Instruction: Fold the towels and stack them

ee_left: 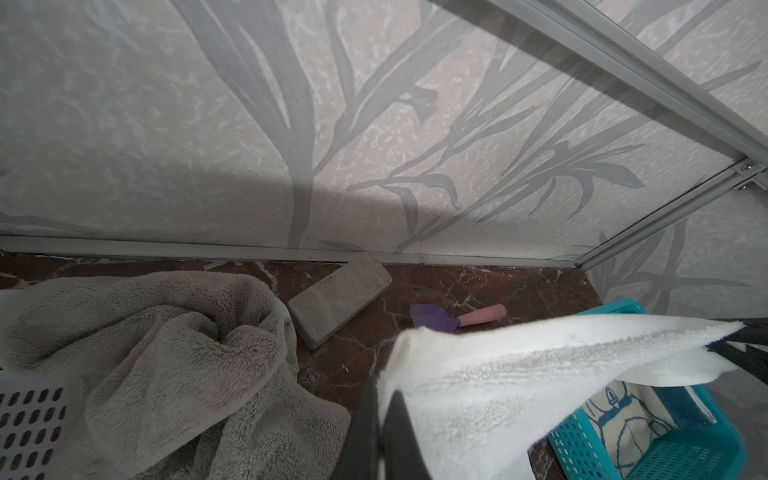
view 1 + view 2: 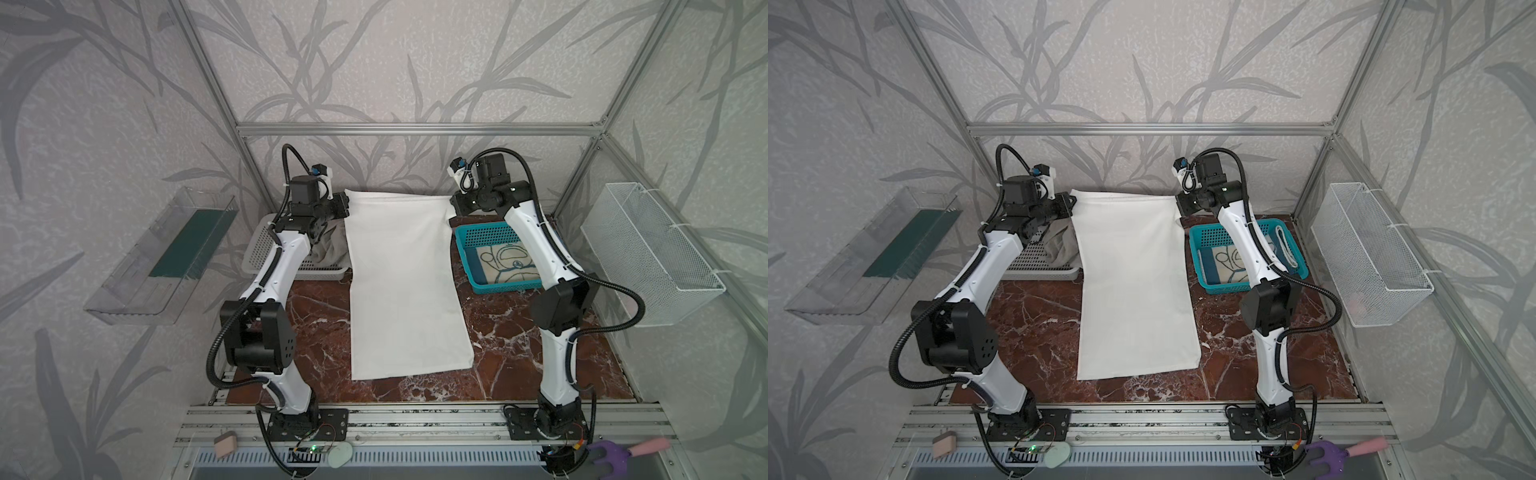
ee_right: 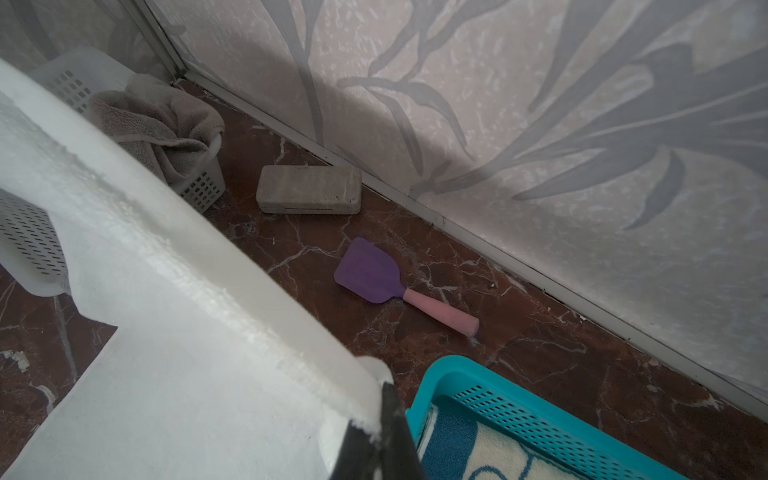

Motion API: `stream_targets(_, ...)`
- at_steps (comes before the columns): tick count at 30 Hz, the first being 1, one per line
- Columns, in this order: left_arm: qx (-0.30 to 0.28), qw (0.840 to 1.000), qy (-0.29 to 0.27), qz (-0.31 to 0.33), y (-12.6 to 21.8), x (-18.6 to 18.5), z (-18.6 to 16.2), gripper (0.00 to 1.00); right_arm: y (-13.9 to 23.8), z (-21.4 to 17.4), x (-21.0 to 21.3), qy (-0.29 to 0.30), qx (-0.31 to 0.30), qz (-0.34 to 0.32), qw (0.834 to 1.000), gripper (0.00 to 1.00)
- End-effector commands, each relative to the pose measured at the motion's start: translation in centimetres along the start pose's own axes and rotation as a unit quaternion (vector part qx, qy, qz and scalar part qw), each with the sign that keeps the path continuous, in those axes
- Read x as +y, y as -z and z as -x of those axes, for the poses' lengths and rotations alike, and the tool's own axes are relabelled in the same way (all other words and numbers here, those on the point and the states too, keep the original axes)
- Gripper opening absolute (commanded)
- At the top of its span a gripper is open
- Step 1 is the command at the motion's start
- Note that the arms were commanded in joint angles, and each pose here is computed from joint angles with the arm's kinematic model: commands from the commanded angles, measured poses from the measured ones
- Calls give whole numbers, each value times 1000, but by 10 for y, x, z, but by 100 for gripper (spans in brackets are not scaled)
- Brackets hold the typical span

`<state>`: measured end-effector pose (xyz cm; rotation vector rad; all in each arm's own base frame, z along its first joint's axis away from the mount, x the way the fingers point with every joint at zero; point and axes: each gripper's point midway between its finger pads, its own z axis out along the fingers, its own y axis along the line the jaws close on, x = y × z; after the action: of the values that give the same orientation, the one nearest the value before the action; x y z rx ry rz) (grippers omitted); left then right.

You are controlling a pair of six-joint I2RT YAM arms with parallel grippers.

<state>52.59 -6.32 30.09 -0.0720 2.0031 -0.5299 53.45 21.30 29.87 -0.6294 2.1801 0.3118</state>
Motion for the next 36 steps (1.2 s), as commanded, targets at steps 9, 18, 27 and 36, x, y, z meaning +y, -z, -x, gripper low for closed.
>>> stream_targets(9,55,995,86,6,27,26,-90,0,33,-64,14,-1,96,-11,995,0)
stream_targets(18,156,983,97,24,52,6,-222,0,27,-198,75,-67,150,25,986,0)
stream_targets(27,219,971,85,49,70,4,-306,0,20,-303,128,-75,234,48,968,0)
stream_targets(36,264,958,100,59,96,-2,-368,0,33,-378,143,-107,306,38,945,0)
